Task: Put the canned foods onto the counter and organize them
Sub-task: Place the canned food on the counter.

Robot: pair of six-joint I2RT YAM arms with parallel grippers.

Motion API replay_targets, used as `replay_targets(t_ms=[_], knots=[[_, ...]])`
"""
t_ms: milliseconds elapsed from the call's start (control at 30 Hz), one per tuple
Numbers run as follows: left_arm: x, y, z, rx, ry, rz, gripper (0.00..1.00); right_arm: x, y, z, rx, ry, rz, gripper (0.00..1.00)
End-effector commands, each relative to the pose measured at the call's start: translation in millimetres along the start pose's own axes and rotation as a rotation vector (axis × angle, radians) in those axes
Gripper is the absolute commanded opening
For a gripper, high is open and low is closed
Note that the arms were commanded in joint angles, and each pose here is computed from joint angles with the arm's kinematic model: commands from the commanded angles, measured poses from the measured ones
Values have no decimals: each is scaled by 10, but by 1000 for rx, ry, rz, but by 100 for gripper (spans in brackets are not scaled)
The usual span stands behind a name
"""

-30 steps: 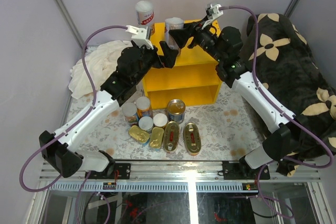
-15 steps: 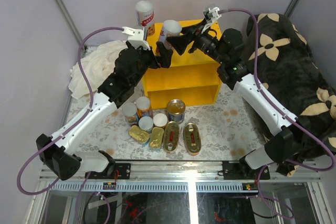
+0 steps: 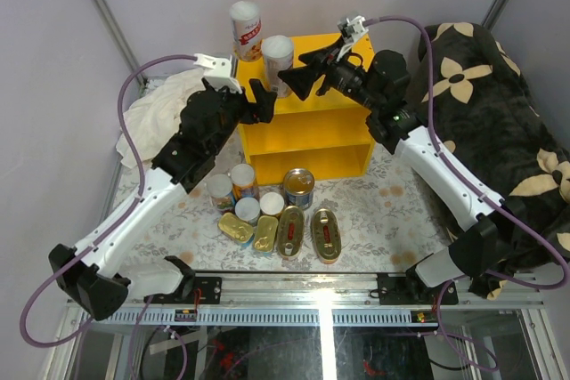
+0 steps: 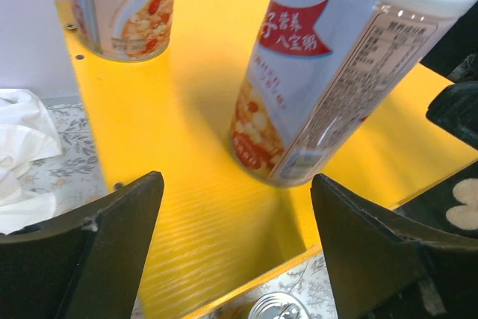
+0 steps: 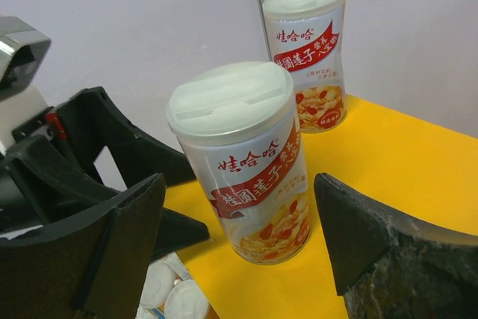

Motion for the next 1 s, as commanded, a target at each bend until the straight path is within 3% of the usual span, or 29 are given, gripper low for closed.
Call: replay_targets(t_ms=[0, 167, 367, 733, 767, 867, 967], knots=[[-193, 33, 79, 57, -16, -60, 75, -29, 167, 91, -46, -31, -5, 84], [-285, 33, 57, 100, 22, -89, 60, 78, 199, -74, -88, 12, -75, 72], [-448, 271, 56, 62, 52, -23, 56, 197, -30, -168, -71, 48, -235, 56], [-696, 681, -131, 45, 123, 59, 56, 304, -390, -354, -60, 97, -433, 53], [-706, 700, -165, 42, 131, 61, 56, 301, -403, -335, -62, 90, -443, 55], [-728, 741, -228, 40, 145, 65, 57, 332, -335, -291, -82, 73, -388, 82], [-742, 767, -264, 37, 153, 66, 57, 393, -229, -319, -74, 80, -309, 94]])
Point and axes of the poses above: each gripper's point midway between its finger pads, its own x axis out along the fingers, its own y axis along the line the jaws close on, z = x × y, the point moved 3 cm from there along -x, back along the fingers, and after that the axes turned 4 degrees about -x, right-handed, at the moved point
